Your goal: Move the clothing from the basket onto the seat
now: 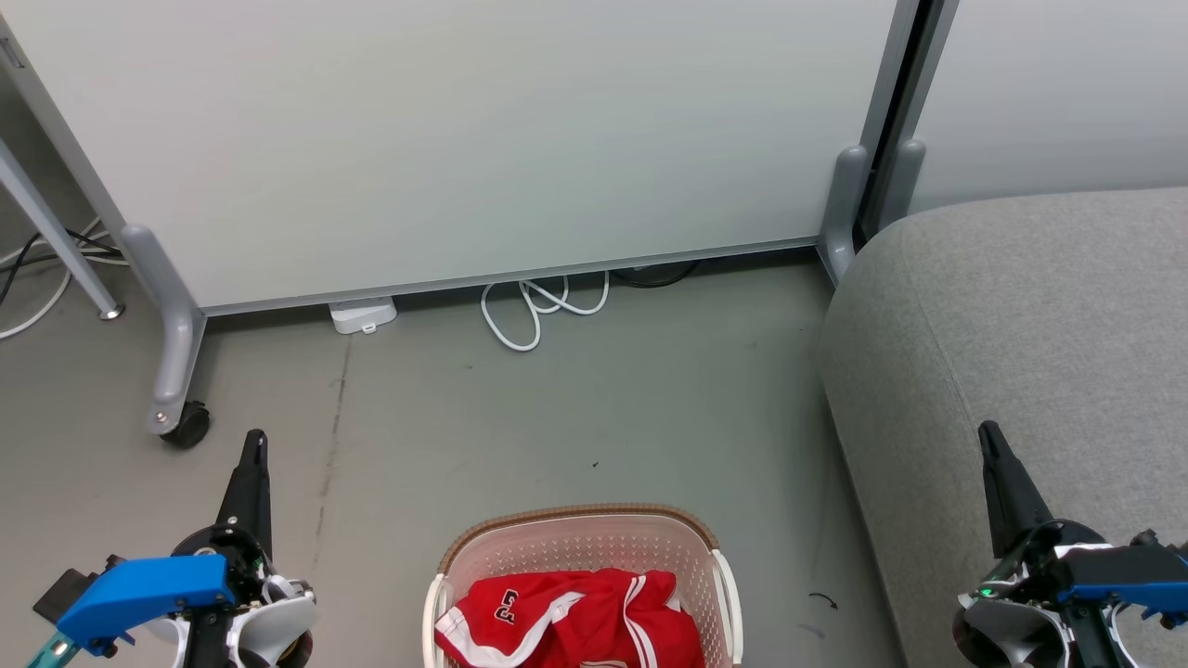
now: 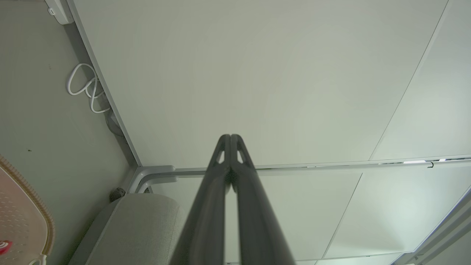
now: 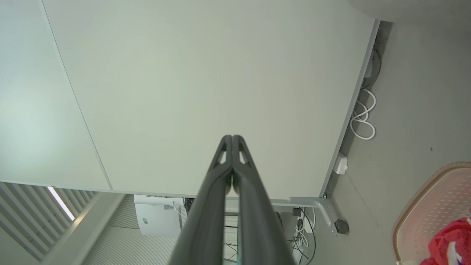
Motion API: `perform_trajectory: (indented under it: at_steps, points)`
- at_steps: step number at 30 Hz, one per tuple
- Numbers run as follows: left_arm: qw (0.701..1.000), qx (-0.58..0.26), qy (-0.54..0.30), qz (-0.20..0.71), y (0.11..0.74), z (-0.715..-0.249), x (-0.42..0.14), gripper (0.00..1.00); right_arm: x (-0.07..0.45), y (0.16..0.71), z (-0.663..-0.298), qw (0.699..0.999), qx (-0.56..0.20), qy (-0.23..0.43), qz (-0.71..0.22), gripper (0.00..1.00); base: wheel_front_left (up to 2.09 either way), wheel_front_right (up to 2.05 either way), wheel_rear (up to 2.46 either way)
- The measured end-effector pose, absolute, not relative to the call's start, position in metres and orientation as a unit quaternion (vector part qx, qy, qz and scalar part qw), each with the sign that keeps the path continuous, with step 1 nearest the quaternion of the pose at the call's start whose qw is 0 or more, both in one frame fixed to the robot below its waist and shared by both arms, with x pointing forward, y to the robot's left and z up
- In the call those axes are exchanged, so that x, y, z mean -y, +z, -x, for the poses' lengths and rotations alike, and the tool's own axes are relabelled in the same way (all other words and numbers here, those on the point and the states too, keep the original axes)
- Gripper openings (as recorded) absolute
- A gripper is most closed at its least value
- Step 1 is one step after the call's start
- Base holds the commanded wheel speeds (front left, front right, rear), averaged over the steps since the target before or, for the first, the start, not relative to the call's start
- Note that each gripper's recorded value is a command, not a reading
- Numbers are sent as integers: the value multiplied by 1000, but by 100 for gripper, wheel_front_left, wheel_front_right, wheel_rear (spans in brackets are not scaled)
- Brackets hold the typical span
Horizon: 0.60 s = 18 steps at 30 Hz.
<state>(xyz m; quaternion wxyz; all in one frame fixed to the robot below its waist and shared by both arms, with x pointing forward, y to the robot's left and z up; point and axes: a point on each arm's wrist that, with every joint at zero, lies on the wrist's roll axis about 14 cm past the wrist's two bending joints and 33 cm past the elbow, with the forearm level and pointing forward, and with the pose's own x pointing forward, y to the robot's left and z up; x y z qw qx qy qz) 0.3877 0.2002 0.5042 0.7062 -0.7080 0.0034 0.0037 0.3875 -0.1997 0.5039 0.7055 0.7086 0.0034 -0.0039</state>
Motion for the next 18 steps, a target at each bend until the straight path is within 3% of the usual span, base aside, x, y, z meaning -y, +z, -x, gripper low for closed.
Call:
perform_trajectory:
  at_steps: [12, 13, 18]
  points:
    - [706, -3, 4, 708, 504, -388, -200, 0, 200, 504, -388, 706, -3, -4, -709, 0, 0, 0, 0]
    - [706, -3, 4, 708, 504, -388, -200, 100, 200, 504, -388, 706, -3, -4, -709, 100, 0, 0, 0]
    - [701, -32, 37, 711, 475, -373, -199, 100, 198, 478, -376, 702, -30, -32, -711, 100, 0, 0, 0]
